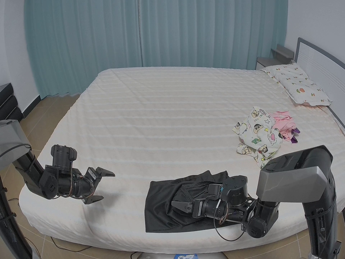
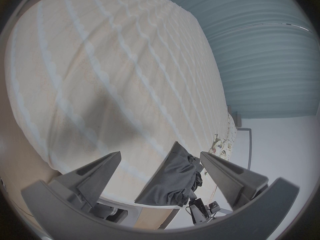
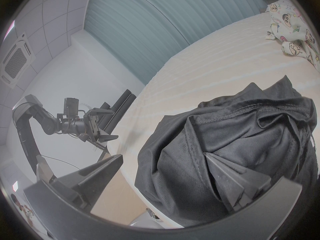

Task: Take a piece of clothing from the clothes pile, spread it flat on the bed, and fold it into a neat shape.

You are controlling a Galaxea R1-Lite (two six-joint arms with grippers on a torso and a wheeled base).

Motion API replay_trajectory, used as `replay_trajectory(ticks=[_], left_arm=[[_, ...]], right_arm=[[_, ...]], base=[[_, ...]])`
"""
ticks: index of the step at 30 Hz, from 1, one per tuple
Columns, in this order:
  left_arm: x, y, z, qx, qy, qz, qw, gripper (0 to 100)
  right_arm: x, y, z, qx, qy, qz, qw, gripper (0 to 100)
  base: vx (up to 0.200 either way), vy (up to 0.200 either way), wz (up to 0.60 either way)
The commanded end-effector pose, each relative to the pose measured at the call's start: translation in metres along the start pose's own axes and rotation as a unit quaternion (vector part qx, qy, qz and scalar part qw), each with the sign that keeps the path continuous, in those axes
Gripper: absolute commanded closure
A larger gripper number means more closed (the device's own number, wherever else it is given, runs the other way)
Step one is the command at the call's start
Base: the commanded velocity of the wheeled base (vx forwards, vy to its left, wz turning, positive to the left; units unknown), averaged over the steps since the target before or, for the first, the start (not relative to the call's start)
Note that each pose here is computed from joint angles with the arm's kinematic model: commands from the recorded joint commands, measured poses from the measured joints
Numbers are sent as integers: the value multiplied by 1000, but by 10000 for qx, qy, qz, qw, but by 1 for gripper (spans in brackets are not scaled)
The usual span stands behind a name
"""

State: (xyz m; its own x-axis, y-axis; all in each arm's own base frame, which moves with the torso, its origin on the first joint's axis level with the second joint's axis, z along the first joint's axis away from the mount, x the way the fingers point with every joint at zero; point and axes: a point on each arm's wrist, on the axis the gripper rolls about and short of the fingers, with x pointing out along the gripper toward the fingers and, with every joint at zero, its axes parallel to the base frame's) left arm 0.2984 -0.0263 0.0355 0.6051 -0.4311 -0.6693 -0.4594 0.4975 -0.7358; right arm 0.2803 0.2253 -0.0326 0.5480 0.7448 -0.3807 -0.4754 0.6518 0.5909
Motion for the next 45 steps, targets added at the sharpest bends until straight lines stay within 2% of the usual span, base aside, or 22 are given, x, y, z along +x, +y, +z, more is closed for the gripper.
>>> replay_trajectory(ticks=[1,9,10,20,28,34,38,43,45], left_arm=[[0,1,0,-6,8,10,10000,0],[0,1,0,1,8,10,10000,0],[0,1,0,1,8,10,10000,0],[1,1,0,-2,11,17,10000,0],[1,1,-1,-5,15,23,10000,0],[1,1,-1,-5,15,23,10000,0],[1,1,0,-2,11,17,10000,0],[1,1,0,-2,11,17,10000,0],[1,1,0,-2,11,17,10000,0]], right_arm=[[9,0,11,-4,-95,6,10000,0],[10,-9,18,100,-58,-207,9997,0],[9,-10,18,116,-61,-222,9997,100],[-21,-23,21,303,-60,-537,9981,100],[-57,-11,34,332,-282,-509,9978,100],[-92,-12,37,384,-463,-632,9962,100],[-123,-23,31,550,-497,-840,9937,100],[-139,-34,23,697,-431,-1042,9912,100],[-147,-46,17,721,-356,-1291,9884,100]], base=[[0,0,0],[0,0,0],[0,0,0],[0,0,0],[0,0,0],[0,0,0],[0,0,0],[0,0,0],[0,0,0]])
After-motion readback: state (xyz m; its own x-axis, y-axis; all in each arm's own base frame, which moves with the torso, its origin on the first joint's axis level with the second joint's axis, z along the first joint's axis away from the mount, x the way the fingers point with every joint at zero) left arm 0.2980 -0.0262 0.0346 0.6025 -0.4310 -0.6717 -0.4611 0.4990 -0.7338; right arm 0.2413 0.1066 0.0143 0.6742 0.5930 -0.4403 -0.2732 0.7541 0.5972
